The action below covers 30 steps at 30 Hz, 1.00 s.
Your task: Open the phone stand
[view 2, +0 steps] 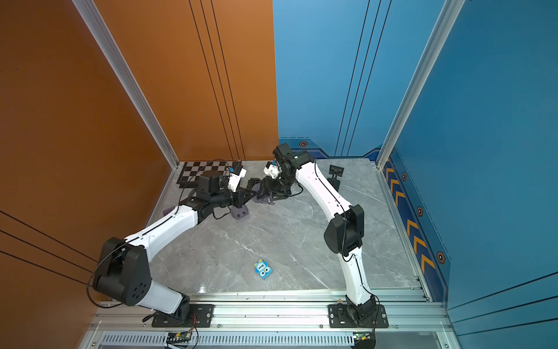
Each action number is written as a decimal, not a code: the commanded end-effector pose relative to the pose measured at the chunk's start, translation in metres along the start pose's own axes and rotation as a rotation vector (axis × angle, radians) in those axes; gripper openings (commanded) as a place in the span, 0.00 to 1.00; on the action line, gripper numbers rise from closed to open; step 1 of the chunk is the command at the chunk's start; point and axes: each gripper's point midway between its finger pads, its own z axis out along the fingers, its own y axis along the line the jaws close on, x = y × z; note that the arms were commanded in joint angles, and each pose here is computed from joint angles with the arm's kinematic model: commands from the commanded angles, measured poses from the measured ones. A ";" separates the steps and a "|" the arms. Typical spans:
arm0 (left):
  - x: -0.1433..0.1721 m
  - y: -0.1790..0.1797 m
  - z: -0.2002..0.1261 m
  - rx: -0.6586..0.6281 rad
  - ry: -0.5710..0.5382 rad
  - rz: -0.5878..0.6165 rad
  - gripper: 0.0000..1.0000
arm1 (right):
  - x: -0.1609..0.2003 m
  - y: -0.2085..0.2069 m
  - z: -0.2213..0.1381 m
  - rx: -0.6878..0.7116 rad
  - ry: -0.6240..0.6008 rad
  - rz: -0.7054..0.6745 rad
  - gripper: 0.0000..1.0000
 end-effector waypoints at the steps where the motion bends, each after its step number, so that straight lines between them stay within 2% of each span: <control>1: 0.073 0.028 -0.005 -0.115 0.229 -0.108 0.00 | -0.020 0.001 -0.033 0.010 -0.120 -0.023 0.14; 6: 0.065 0.025 -0.006 -0.119 0.210 -0.129 0.00 | -0.017 0.011 -0.021 0.006 -0.100 -0.043 0.21; 8: 0.062 0.024 -0.009 -0.126 0.197 -0.139 0.00 | -0.017 0.015 -0.016 0.008 -0.095 -0.047 0.26; 11: 0.040 0.016 -0.013 -0.117 0.151 -0.130 0.00 | -0.018 0.014 -0.011 0.008 -0.091 -0.029 0.37; 18: 0.023 0.008 -0.025 -0.122 0.093 -0.141 0.00 | -0.024 0.017 -0.007 -0.016 -0.103 0.001 0.50; 30: 0.011 0.000 -0.033 -0.108 0.048 -0.151 0.00 | -0.029 0.021 0.003 -0.068 -0.092 0.051 0.63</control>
